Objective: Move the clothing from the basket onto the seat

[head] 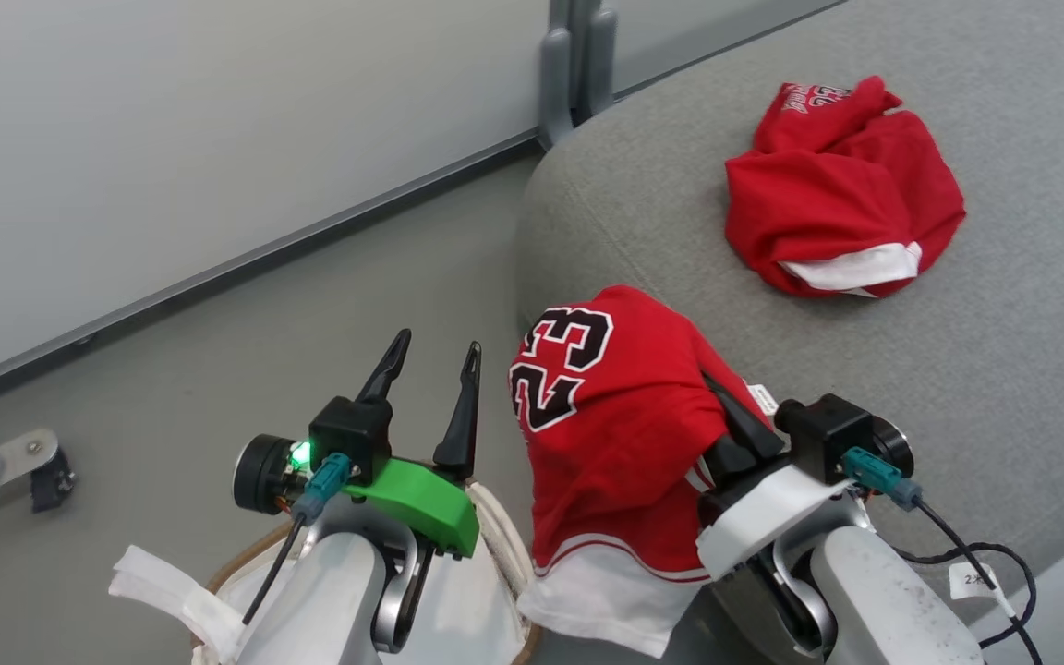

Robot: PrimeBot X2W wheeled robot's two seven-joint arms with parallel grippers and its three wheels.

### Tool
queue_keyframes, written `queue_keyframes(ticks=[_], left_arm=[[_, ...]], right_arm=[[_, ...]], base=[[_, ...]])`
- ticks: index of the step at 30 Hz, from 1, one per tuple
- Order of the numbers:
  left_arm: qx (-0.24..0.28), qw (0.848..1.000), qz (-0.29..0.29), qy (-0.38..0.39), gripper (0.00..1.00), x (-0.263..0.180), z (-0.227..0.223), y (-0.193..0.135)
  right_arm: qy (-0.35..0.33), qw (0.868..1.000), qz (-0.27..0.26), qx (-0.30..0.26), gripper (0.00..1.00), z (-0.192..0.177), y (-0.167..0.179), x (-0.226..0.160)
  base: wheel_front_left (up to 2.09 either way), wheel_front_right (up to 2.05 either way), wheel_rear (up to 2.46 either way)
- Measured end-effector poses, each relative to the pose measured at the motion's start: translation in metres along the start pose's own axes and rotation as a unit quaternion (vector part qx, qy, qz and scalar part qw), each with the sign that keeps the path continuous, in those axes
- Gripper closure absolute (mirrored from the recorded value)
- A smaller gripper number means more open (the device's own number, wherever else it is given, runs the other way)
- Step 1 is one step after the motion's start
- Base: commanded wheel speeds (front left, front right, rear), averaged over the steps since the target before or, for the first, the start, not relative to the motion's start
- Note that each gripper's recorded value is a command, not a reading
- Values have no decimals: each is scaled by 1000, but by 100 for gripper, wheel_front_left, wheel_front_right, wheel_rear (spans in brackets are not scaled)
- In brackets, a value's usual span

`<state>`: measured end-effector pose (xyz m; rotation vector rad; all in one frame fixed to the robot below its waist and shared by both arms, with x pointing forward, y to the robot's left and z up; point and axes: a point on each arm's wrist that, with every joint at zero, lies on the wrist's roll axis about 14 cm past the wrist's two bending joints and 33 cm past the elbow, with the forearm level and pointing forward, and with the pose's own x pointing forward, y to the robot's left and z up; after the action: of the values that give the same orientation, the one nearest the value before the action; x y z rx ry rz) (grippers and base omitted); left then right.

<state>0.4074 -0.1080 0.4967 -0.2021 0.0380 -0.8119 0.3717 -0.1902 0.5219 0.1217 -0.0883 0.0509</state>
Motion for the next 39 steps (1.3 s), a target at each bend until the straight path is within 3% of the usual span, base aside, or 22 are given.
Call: queue_keyframes(ticks=[8,14,17,21,26,30,36,39], left_arm=[[-12,993,-114,17,0,19,-14,-66],[-30,989,-145,26,0,28,-22,-82],[-36,988,-150,28,0,31,-25,-83],[-33,987,-153,34,0,35,-35,-80],[-36,988,-150,33,0,43,-43,-70],[-36,986,-158,28,0,49,-47,-66],[-40,986,-162,27,0,57,-57,-52],[-44,986,-156,30,0,59,-64,-41]], right_arm=[[-55,991,-120,-28,100,41,-75,-40],[-101,978,-145,-111,100,94,-114,-42],[-132,964,-139,-185,100,140,-132,-30],[-164,934,-131,-288,100,204,-152,-10],[-162,908,-143,-360,100,249,-177,19],[-149,897,-175,-377,100,262,-205,34],[-101,899,-208,-371,100,230,-238,67],[-78,907,-216,-352,100,201,-249,84]], base=[[0,0,0],[0,0,0],[0,0,0],[0,0,0],[0,0,0],[0,0,0],[0,0,0],[0,0,0]])
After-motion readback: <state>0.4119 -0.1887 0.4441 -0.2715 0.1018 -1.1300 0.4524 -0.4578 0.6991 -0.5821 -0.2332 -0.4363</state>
